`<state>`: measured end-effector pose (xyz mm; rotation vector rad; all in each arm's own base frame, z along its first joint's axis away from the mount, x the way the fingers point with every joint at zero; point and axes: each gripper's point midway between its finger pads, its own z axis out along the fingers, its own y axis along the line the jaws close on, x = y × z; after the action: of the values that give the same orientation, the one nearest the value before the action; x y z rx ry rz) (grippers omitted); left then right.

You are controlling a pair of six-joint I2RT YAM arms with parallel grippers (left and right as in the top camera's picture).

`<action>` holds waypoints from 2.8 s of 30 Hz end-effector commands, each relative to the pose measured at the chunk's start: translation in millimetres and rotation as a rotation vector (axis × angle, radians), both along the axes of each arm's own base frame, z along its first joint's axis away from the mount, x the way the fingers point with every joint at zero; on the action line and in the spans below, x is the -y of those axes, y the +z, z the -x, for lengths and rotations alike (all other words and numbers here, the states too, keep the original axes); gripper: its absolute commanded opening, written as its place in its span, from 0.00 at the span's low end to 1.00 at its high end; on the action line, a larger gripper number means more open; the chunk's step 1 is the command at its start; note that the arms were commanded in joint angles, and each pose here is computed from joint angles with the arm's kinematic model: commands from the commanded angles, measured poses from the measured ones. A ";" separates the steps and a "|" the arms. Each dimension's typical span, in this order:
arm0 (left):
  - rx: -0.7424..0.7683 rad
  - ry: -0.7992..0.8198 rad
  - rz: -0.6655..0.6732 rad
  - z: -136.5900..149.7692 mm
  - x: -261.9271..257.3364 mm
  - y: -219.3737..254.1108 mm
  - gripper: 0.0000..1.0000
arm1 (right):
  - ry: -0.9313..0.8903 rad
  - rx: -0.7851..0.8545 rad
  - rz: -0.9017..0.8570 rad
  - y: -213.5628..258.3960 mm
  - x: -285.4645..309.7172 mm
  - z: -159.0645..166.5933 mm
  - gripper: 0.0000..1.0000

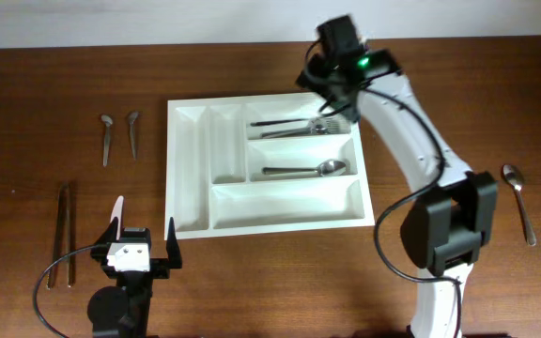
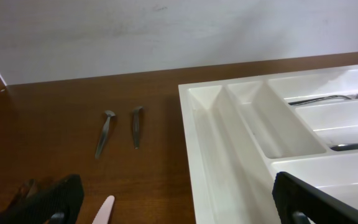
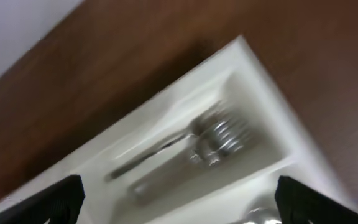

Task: Pack container
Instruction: 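Open the right gripper and lift it away from the spoon, then move the right gripper over the remaining spoon at the right edge, then lower the right gripper onto the spoon handle and close it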

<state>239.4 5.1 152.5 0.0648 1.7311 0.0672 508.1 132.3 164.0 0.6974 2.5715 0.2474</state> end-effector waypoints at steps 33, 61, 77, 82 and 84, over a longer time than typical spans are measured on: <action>0.000 0.009 -0.018 0.1 -2.2 -1.4 0.99 | 0.583 -0.449 0.297 9.2 349.9 152.8 0.99; 0.000 0.009 -0.018 0.1 -2.2 -1.4 0.99 | 0.561 -0.569 0.236 -110.9 401.8 204.0 0.99; 0.001 0.009 -0.018 0.1 -2.2 -1.4 0.99 | 0.547 -0.530 0.161 -137.9 402.4 200.9 0.98; 0.000 0.009 -0.018 0.1 -2.2 -1.4 0.99 | 0.552 -0.542 0.144 -149.3 402.1 201.6 0.99; 0.000 0.009 -0.018 0.1 -2.2 -1.4 0.99 | 0.549 -0.536 0.154 -150.2 404.2 199.2 0.99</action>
<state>239.4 5.1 152.5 0.0648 1.7311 0.0672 308.8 -273.4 20.7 -0.0249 3.2163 -0.0037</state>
